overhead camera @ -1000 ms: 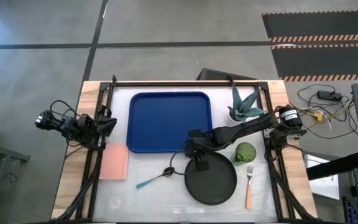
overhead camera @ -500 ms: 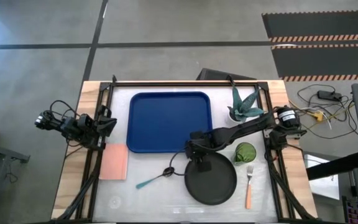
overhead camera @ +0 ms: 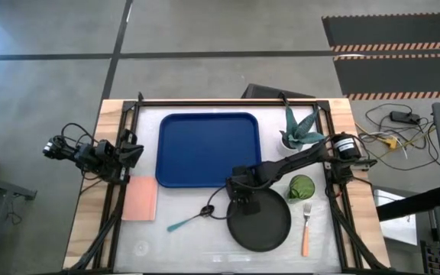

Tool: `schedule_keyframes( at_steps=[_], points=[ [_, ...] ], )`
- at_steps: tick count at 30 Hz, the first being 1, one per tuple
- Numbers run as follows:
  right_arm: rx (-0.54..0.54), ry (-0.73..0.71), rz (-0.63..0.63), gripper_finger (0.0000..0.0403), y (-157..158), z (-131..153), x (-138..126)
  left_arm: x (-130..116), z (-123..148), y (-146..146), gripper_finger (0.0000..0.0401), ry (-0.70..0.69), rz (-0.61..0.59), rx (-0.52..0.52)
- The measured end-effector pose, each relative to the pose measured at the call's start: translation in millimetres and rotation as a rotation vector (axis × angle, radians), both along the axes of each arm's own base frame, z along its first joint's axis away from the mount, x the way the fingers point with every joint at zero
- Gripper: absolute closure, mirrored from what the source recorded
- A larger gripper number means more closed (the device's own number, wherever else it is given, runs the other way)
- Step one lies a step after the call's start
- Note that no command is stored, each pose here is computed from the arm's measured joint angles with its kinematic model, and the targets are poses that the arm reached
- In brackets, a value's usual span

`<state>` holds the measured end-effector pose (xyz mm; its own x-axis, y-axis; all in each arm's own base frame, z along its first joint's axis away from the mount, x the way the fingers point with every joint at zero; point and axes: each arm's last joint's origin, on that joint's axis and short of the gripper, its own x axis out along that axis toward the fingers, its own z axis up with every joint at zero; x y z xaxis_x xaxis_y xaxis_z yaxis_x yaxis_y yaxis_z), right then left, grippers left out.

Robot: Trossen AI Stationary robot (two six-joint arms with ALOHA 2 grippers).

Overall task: Pick and place plate/cup/fork/spoon on tray
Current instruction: Put the black plate on the blue serving tray

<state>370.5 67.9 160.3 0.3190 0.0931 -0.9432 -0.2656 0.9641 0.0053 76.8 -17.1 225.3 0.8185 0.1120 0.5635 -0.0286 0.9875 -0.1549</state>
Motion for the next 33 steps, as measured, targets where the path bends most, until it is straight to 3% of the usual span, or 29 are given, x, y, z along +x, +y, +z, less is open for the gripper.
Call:
schedule_keyframes(
  at_steps=[6,15,33],
  points=[
    [0.008,0.01,0.001,0.0277,0,-3,0,0,0,0,0.0377,0.001,0.0,0.0],
    [0.085,0.034,0.022,0.0385,3,-6,1,0,0,0,0.0377,0.0,0.0,0.0],
    [0.076,0.097,0.068,0.0391,0,29,-1,0,0,0,0.0377,0.001,0.0,0.0]
  ],
)
